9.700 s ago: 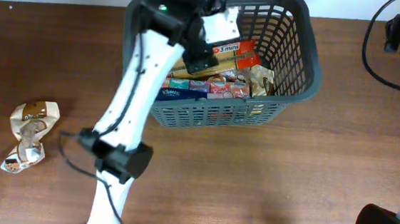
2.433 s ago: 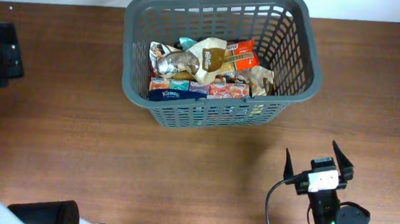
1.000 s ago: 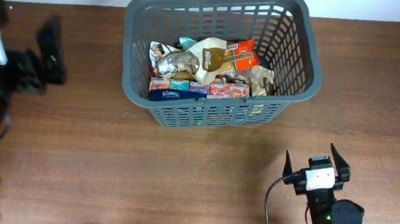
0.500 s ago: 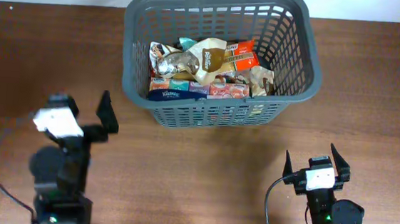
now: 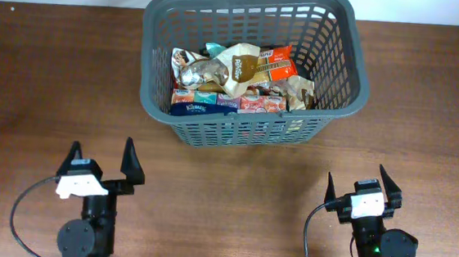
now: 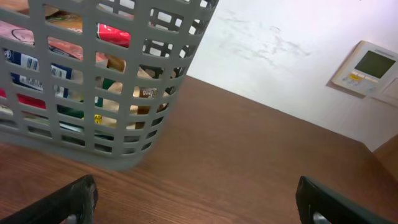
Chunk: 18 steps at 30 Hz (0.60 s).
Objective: Pack container
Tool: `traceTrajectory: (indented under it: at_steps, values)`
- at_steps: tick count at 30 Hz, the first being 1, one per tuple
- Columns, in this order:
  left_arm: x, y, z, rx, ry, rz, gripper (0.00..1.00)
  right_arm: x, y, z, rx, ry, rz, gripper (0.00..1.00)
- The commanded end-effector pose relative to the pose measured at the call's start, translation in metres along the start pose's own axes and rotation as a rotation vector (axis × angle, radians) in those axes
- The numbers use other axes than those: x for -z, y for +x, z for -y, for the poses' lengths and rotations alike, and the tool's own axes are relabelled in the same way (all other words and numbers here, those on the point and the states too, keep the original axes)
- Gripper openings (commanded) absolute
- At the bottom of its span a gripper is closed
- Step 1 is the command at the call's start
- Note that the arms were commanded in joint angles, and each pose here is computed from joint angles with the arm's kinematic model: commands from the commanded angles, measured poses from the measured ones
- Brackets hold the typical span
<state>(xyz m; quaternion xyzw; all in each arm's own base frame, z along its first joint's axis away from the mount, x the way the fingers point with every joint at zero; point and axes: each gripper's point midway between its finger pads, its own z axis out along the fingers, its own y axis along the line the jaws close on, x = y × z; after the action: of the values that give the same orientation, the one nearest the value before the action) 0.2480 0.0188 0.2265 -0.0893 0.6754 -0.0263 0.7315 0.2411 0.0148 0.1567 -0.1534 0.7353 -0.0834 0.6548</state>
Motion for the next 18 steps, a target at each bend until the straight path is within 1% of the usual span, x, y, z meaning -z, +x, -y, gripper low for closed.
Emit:
traceTrajectory:
  at_steps: [1,7,13,16,18]
  values:
    - [0.005,0.011,-0.003,0.008,-0.012,-0.014,0.99,0.000,0.004,0.003,-0.005,0.017,-0.007,0.99]
    - [0.010,0.015,-0.009,0.007,-0.040,-0.008,0.99,0.000,0.004,0.003,-0.005,0.017,-0.007,0.99]
    - [0.007,0.046,-0.014,0.001,-0.051,-0.073,0.99,0.000,0.004,0.003,-0.005,0.017,-0.007,0.99]
    - [0.008,0.065,-0.018,-0.006,-0.068,-0.131,0.99,0.000,0.004,0.003,-0.005,0.017,-0.007,0.99]
    - [0.008,0.064,-0.021,-0.017,-0.083,-0.125,0.99,0.000,0.004,0.003,-0.005,0.017,-0.007,0.99]
